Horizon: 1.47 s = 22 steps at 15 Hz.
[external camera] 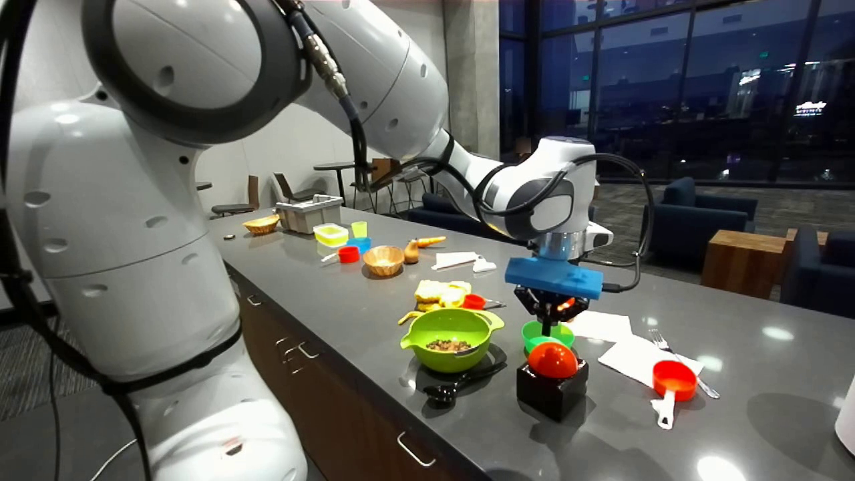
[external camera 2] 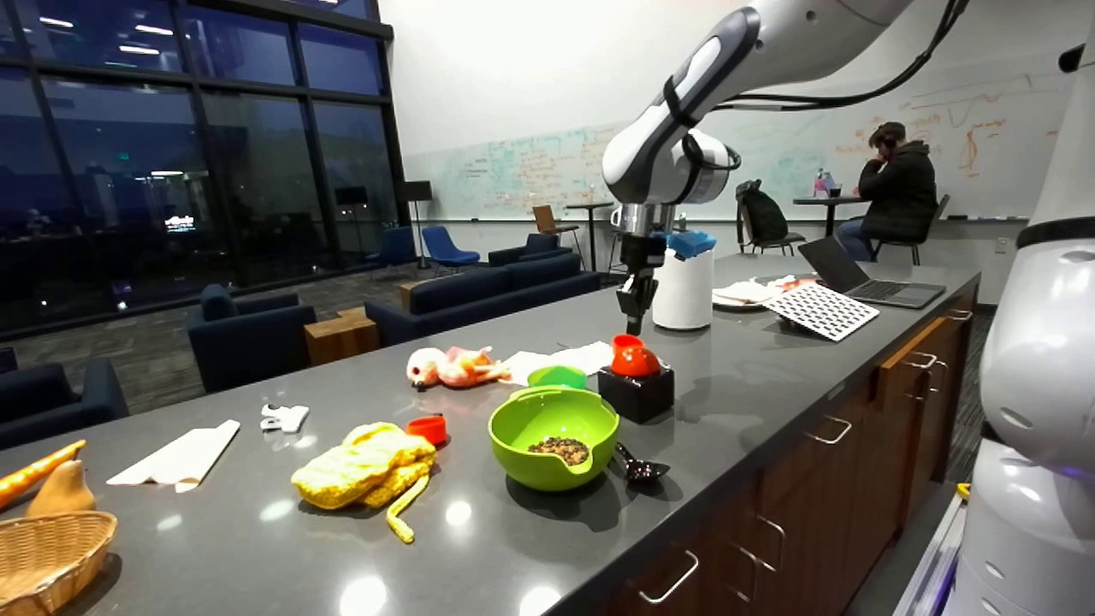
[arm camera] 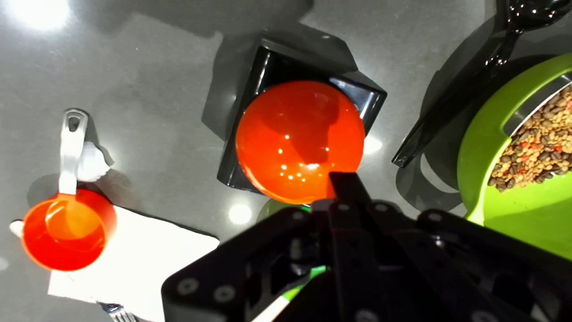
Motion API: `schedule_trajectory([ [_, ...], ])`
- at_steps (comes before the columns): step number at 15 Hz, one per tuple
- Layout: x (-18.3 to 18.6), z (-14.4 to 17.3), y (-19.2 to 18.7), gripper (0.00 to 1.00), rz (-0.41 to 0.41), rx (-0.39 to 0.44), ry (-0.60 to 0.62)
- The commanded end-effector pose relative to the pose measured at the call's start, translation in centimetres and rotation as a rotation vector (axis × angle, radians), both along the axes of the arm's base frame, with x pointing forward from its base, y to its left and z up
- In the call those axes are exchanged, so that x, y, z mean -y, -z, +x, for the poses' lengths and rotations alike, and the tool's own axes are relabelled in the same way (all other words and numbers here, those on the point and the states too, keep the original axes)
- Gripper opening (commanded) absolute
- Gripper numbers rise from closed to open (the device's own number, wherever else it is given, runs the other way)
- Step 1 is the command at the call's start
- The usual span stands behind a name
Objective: Press the big orange button on the black box
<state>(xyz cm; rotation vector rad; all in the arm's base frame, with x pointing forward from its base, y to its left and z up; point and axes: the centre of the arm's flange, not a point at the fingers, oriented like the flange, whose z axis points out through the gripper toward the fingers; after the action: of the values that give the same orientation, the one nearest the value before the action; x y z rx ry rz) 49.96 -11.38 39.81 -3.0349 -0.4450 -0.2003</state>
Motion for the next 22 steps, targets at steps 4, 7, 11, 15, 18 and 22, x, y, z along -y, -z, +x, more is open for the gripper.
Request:
schedule_trajectory([
  [4, 0.6, 0.4, 1.4, 0.0, 0.01, -0.017, 0.002],
  [7, 0.7, 0.6, 2.4, 0.0, 0.016, -0.033, 0.003],
  [11, 0.8, 0.8, 3.7, 0.0, 0.025, -0.057, 0.006],
  [15, 0.9, 0.8, 4.0, 0.0, 0.037, -0.057, 0.012],
  [18, 1.1, 0.9, 4.6, 0.0, 0.049, -0.06, 0.014],
  [22, 1.4, 1.3, 6.1, 0.0, 0.058, -0.077, 0.02],
])
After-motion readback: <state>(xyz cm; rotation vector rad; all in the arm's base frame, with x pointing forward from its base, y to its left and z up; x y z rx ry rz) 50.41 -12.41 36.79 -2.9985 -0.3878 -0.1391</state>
